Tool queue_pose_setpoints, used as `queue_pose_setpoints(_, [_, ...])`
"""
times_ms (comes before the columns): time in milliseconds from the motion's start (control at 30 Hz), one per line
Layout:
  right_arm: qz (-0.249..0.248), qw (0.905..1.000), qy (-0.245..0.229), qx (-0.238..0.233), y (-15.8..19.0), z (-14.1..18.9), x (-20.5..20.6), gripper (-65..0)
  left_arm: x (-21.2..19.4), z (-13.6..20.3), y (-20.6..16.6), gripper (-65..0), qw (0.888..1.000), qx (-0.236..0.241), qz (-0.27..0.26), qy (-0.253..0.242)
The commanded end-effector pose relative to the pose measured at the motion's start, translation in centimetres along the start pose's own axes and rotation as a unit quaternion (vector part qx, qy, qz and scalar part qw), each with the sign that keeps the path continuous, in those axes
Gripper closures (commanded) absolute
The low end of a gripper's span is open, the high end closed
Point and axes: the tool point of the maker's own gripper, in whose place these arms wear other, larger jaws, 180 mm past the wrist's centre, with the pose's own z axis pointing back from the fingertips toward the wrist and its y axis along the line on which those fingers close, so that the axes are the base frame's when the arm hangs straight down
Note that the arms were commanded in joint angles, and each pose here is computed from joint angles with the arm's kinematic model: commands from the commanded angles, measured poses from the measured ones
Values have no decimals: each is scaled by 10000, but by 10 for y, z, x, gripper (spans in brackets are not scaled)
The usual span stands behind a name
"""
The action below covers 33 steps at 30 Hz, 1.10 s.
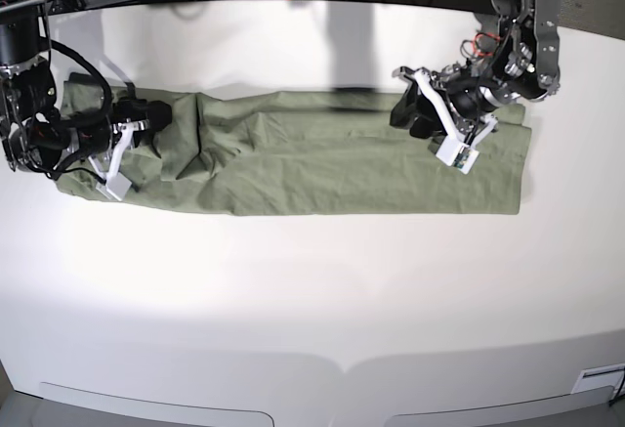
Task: Fold the T-shirt properly
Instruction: 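Lift the strip's end with the right gripper and fold it over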
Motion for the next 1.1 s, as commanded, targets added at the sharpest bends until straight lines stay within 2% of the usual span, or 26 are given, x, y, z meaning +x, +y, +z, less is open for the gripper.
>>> queue_pose_setpoints(0, [125,9998,-120,-92,-3,16,14,0,-4,2,7,-219,9997,142,-62,169])
queue_pose_setpoints(100, [211,9997,49,101,6,28,16,0,-4,2,7,-219,9997,144,-61,170])
queue_pose_setpoints(200, [330,9970,-440,539,24,48,41,0,-4,2,7,-219,9997,143,-63,169])
queue_pose_setpoints(267, [425,9949,-659,633,29,64,52,0,-4,2,7,-219,9997,142,-62,166])
queue_pose_setpoints(667, [623,9968,-454,-233,1,122,37,0,-3,2,7,-219,9998,146,-64,149])
queue_pose_setpoints(867, [784,9944,99,-706,-6,145,4,0,-2,2,7,-219,9998,147,-69,122])
queue_pose_setpoints(1067, [924,9892,736,-864,-4,148,-32,0,-1,2,7,-219,9998,146,-69,121])
